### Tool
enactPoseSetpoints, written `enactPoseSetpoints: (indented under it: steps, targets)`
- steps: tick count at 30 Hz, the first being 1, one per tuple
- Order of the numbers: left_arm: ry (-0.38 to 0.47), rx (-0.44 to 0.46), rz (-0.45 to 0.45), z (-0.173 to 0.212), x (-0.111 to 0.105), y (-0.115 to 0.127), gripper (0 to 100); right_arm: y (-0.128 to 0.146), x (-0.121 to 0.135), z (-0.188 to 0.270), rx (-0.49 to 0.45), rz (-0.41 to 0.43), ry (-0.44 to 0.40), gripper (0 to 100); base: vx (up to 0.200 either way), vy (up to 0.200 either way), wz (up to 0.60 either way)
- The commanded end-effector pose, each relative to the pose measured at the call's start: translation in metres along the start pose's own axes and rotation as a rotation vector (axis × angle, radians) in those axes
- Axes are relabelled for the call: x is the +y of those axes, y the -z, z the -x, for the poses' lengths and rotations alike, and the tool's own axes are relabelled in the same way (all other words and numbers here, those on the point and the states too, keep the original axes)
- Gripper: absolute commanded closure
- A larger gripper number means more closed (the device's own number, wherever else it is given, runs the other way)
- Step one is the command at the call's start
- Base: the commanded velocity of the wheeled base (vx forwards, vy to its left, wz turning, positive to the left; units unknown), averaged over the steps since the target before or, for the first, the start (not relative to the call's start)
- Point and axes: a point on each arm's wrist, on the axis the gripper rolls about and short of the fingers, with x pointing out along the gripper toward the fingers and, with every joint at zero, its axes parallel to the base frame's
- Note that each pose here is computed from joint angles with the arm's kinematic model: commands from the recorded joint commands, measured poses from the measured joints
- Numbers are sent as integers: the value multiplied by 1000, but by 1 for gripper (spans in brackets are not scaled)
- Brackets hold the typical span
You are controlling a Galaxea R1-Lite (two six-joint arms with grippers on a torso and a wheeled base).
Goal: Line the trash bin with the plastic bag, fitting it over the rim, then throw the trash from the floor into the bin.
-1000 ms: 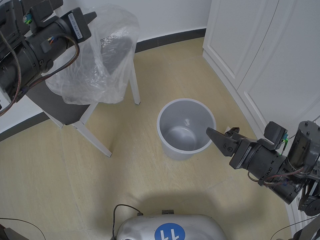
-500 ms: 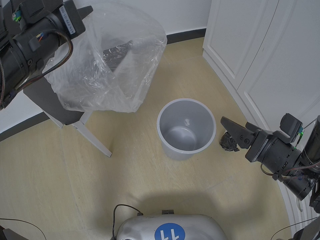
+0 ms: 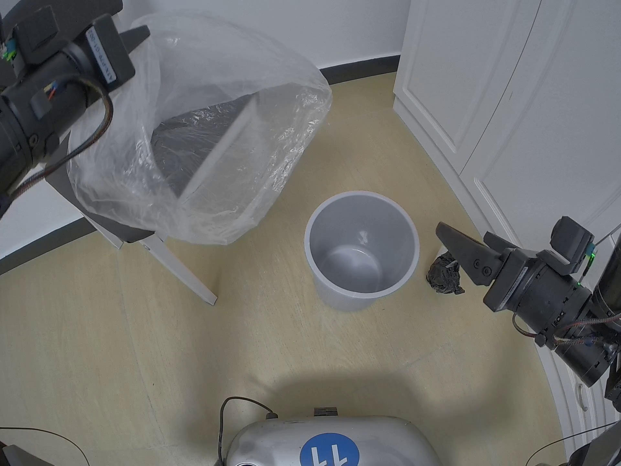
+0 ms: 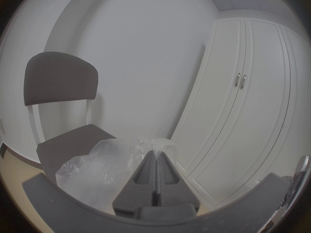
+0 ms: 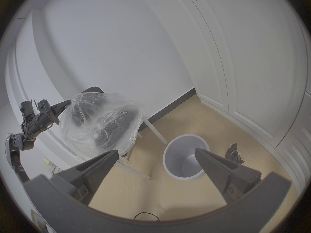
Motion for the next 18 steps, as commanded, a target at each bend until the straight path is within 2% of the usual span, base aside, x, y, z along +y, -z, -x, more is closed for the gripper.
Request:
enactPoseSetpoints:
  steps: [1,5,11,13,14,18]
  targets:
    - [-17,24,-12,3,6,10,100,12,-2,-9,38,-1,18,0,0,0,0]
    - [-5,-4,-4,1,4,5,100,18,-9,-26,55,-61,64,0,0,0,0]
    - [91,-26,6,-6,-10,-5,100,23,-3,-47,68,-126,48,0,0,0,0]
    - [91,-26,6,-6,-10,-5,100,23,-3,-47,68,-126,48,0,0,0,0]
    - [126,-64,-8,-14,-23,-19,100,29,3,-60,95,-185,13,0,0,0,0]
    - [181,-104,-3,-19,-39,-30,100,43,12,-74,142,-236,-20,0,0,0,0]
